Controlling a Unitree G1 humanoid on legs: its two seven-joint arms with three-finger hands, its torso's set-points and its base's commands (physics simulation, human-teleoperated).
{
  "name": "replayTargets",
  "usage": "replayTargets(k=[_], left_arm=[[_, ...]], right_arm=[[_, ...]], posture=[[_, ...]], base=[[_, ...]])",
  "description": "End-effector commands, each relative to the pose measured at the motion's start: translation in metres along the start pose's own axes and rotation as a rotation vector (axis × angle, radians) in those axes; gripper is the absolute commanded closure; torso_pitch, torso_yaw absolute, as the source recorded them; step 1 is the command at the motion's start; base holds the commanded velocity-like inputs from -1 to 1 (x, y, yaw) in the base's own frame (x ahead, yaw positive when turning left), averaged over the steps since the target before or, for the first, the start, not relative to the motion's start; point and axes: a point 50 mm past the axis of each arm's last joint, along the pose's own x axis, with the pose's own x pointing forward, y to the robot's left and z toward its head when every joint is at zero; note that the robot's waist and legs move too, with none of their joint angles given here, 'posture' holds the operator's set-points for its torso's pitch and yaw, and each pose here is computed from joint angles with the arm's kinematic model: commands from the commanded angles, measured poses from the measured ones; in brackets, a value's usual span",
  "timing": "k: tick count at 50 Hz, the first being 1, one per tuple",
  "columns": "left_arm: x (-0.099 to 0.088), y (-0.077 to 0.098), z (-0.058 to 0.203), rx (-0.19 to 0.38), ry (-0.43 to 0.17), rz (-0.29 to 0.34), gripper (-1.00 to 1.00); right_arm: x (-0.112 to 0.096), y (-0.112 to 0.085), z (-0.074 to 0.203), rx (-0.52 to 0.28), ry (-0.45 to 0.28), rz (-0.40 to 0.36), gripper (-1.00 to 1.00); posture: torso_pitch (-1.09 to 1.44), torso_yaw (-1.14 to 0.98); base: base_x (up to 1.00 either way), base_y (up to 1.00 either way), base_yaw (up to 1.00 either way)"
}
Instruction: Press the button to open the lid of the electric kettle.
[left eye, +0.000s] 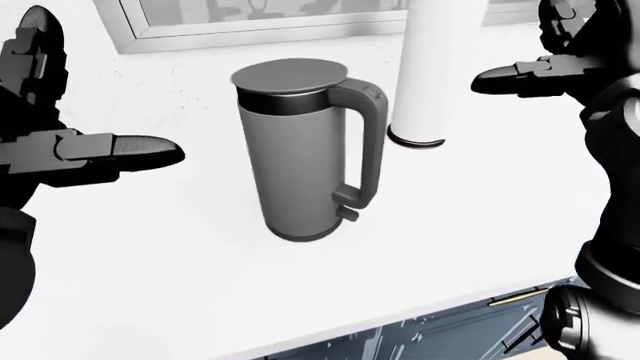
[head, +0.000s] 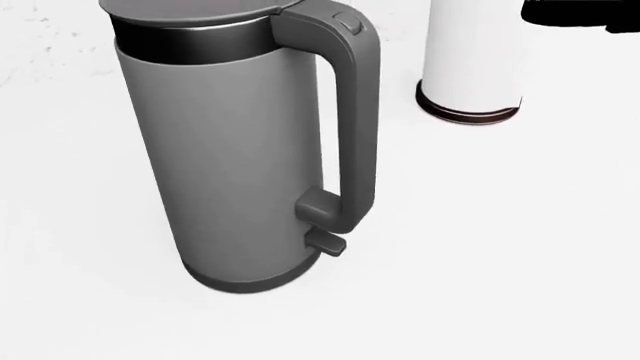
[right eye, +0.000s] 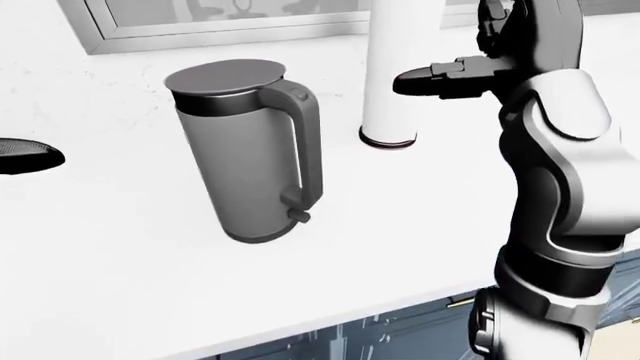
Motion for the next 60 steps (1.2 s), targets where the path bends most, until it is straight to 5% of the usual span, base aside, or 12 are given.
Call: replayTargets(k=[1,32,60], left_arm=[[0.000,0.003,0.010,-0.001,-0.058,0.017,-1.00],[0.000,0.003,0.012,-0.008,-0.062,0.017,-1.00],[-0.001,0.004,0.013,-0.010,-0.062,0.017,-1.00]], right_arm=[[0.001,0.000,0.021,-0.013,-0.094,0.000,-1.00],[0.003,0.040,0.061,0.003,-0.165,0.129,-1.00],[-0.001,0.081,0.060,0.006,-0.169,0.215,-1.00]], posture=[[-0.26,0.00],[-0.26,0.00],[-0.26,0.00]], base=[[0.00,0.00,0.00],[0.00,0.00,0.00],[0.00,0.00,0.00]])
